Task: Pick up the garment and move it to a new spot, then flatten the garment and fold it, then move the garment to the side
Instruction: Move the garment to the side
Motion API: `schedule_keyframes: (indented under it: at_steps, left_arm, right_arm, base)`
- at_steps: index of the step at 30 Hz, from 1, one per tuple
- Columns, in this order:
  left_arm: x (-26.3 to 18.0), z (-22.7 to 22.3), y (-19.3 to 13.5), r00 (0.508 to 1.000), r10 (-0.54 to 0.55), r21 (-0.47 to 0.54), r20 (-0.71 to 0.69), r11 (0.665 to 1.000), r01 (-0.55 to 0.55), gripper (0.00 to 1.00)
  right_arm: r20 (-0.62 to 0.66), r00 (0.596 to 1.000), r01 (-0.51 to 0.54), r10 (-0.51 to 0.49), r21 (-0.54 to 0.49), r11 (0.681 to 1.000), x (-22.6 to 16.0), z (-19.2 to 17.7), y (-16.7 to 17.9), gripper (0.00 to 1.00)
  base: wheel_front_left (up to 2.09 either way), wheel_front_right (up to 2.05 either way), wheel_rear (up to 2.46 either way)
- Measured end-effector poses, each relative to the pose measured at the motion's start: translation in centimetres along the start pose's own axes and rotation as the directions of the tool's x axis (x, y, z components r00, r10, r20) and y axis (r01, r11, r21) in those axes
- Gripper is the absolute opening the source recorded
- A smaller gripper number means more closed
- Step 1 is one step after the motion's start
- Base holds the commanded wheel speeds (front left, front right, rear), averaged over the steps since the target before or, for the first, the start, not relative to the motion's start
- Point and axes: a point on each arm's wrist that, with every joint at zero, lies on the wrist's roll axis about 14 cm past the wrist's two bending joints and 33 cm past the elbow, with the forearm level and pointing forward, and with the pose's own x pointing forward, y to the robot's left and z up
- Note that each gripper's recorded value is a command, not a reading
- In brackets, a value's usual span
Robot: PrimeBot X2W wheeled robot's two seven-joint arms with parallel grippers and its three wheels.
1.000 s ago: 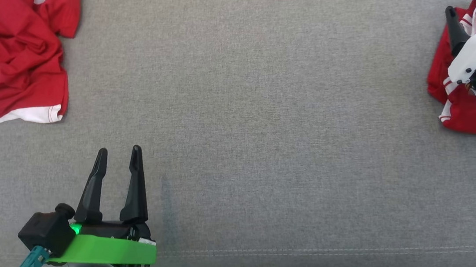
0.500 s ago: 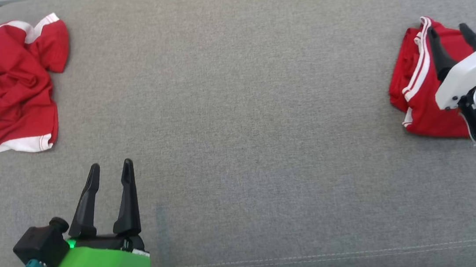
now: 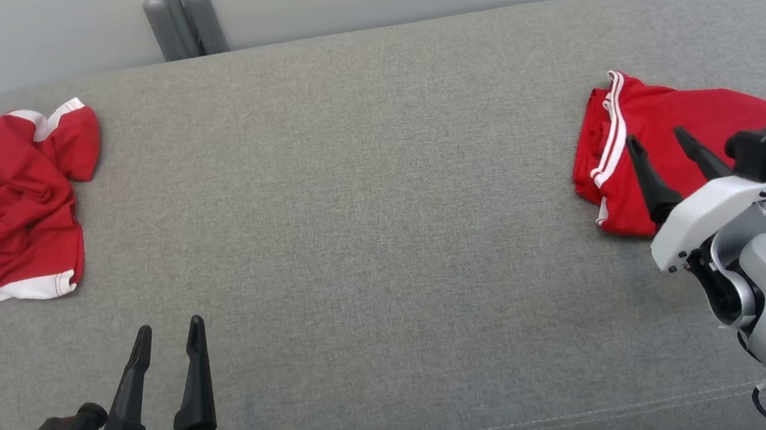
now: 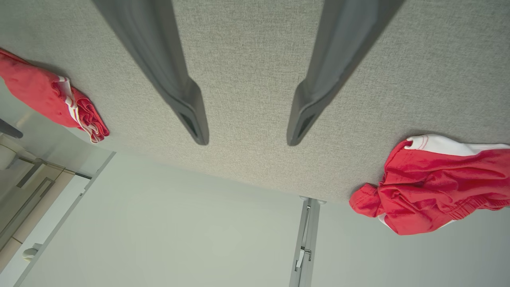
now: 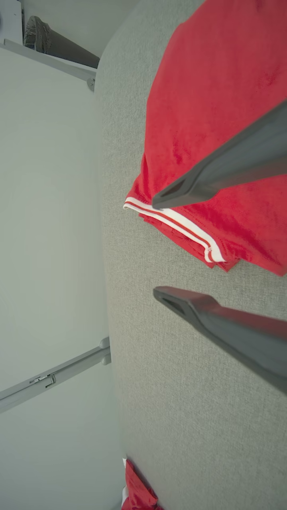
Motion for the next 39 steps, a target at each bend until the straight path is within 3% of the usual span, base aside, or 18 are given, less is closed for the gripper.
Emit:
schedule_keyframes:
  at_steps: [12, 26, 39]
  left_arm:
    - [-0.9, 0.4, -1.0, 0.999, -0.039, 0.030, 0.006, 0.999, 0.039, 1.00]
    - [-1.4, -0.5, -2.1, 0.996, -0.083, 0.047, -0.030, 0.995, 0.084, 1.00]
    - [-1.6, -0.2, -2.5, 0.996, -0.092, 0.050, -0.020, 0.994, 0.093, 1.00]
  right_arm:
    - [-0.026, 0.997, 0.077, -0.076, 0.000, 0.997, -7.2, -3.3, -0.8, 1.00]
    - [0.026, 0.972, 0.235, -0.234, -0.018, 0.972, -12.8, -3.2, -4.9, 1.00]
    - [0.056, 0.964, 0.263, -0.262, -0.022, 0.965, -14.2, -3.1, -4.6, 1.00]
  base:
    - [0.00, 0.00, 0.00]
    - [0.00, 0.00, 0.00]
    - [0.00, 0.00, 0.00]
